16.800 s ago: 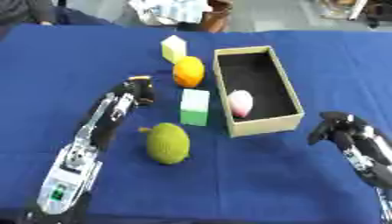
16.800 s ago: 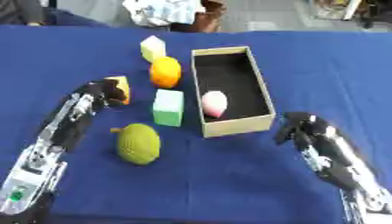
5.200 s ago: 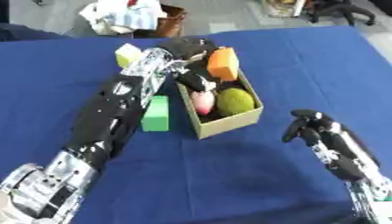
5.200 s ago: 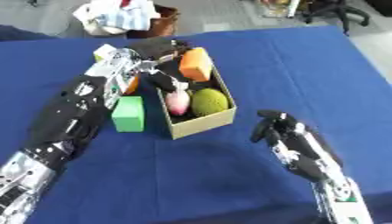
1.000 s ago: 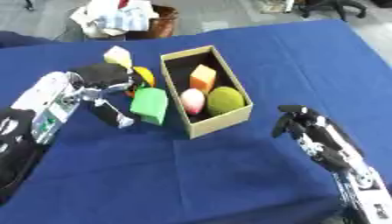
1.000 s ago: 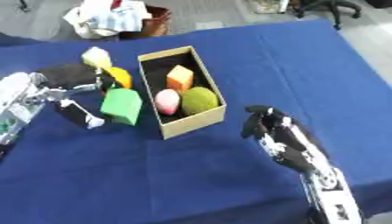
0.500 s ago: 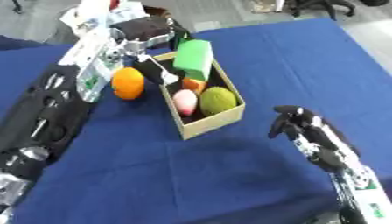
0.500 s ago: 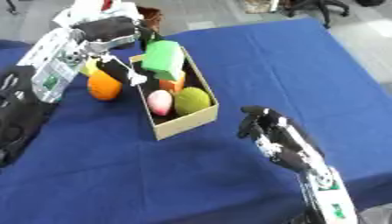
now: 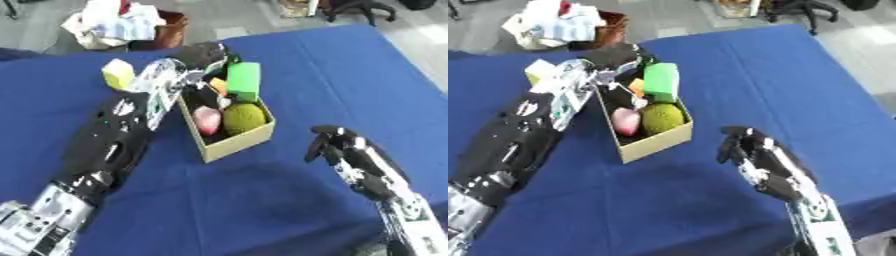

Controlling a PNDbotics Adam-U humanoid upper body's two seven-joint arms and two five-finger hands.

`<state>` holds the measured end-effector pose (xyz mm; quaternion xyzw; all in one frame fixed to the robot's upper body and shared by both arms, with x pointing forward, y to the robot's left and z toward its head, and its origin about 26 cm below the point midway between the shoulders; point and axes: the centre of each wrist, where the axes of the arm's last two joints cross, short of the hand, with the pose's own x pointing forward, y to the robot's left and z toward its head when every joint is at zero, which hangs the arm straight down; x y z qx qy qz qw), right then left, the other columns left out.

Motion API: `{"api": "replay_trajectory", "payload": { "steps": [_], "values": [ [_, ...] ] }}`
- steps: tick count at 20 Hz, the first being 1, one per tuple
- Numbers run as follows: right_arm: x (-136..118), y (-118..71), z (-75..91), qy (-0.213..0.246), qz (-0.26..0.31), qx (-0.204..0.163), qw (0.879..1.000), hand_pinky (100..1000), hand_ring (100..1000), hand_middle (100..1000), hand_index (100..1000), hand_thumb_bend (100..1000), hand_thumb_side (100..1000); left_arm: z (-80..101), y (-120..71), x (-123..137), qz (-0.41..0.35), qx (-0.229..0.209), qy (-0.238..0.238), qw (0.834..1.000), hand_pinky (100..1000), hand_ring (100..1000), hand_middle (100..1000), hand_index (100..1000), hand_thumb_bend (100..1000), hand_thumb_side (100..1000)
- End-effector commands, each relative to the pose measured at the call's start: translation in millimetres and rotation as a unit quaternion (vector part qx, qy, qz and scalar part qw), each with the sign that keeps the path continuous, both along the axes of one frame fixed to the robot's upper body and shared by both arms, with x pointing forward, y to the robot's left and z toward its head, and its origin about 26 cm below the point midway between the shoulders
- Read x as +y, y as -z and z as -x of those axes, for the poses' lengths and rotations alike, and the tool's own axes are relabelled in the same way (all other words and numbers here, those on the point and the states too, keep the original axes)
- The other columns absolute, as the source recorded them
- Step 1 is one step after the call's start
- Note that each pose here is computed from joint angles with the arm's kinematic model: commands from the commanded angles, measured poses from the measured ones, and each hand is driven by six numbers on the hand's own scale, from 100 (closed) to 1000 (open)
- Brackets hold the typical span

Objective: Pick up objects on the table and place them in the box.

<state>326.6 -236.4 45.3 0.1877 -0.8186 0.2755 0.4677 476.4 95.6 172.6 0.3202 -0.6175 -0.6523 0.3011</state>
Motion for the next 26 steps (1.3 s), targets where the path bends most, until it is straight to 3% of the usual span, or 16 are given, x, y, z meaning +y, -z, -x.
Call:
{"api": "replay_trajectory", "payload": {
  "steps": [1, 3, 4, 6, 8, 9, 10, 12, 15, 21, 26],
  "values": [
    [2.0, -7.3, -2.6, -0.007, -0.002, -0.013, 1.000, 586, 576, 562, 826, 100, 452, -3.3, -8.2, -2.3, 0.008, -0.022, -0.014, 1.000, 754, 631, 601, 874, 100, 271],
    [2.0, -7.3, -2.6, -0.007, -0.002, -0.013, 1.000, 586, 576, 562, 826, 100, 453, -4.0, -4.4, -1.4, 0.000, -0.010, -0.017, 1.000, 771, 671, 658, 906, 100, 315],
    [2.0, -7.4, -2.6, -0.007, -0.002, -0.013, 1.000, 586, 576, 562, 826, 100, 453, -4.2, -4.1, -0.6, -0.005, -0.004, -0.015, 1.000, 788, 707, 708, 922, 100, 493],
    [1.4, -7.3, -2.6, -0.006, -0.002, -0.013, 1.000, 586, 576, 562, 826, 100, 452, -4.3, -6.2, 1.1, -0.014, 0.005, -0.007, 1.000, 818, 755, 772, 938, 100, 651],
    [1.1, -7.2, -2.6, -0.005, -0.002, -0.013, 1.000, 586, 576, 562, 826, 100, 453, -3.7, -13.7, 2.5, -0.022, 0.002, 0.004, 1.000, 860, 808, 836, 950, 205, 793],
    [0.9, -7.2, -2.5, -0.005, -0.002, -0.013, 1.000, 586, 576, 562, 826, 100, 453, -3.1, -18.6, 3.1, -0.027, -0.002, 0.010, 1.000, 864, 812, 841, 952, 217, 802],
    [0.7, -7.1, -2.5, -0.004, -0.002, -0.013, 1.000, 586, 576, 562, 826, 100, 453, -2.3, -24.6, 3.7, -0.033, -0.010, 0.016, 0.999, 889, 842, 872, 956, 308, 809],
    [0.3, -7.0, -2.4, -0.003, -0.001, -0.013, 1.000, 586, 576, 562, 826, 100, 453, 0.1, -38.6, 5.0, -0.049, -0.035, 0.026, 0.998, 906, 865, 898, 959, 402, 817],
    [-0.9, -6.8, -2.3, -0.001, -0.001, -0.012, 1.000, 586, 576, 562, 825, 100, 453, 2.7, -53.4, 8.8, -0.077, -0.061, 0.031, 0.995, 916, 881, 919, 960, 478, 809],
    [-1.1, -6.8, -2.2, -0.001, -0.001, -0.013, 1.000, 586, 576, 562, 826, 100, 454, 0.1, -48.2, 16.3, -0.086, -0.062, 0.014, 0.994, 912, 877, 916, 960, 428, 791],
    [-2.1, -6.1, -2.1, 0.002, 0.000, -0.012, 1.000, 586, 576, 562, 826, 100, 453, -3.7, -51.7, 33.6, -0.073, -0.057, 0.002, 0.996, 894, 854, 848, 938, 359, 706]
  ]
}}
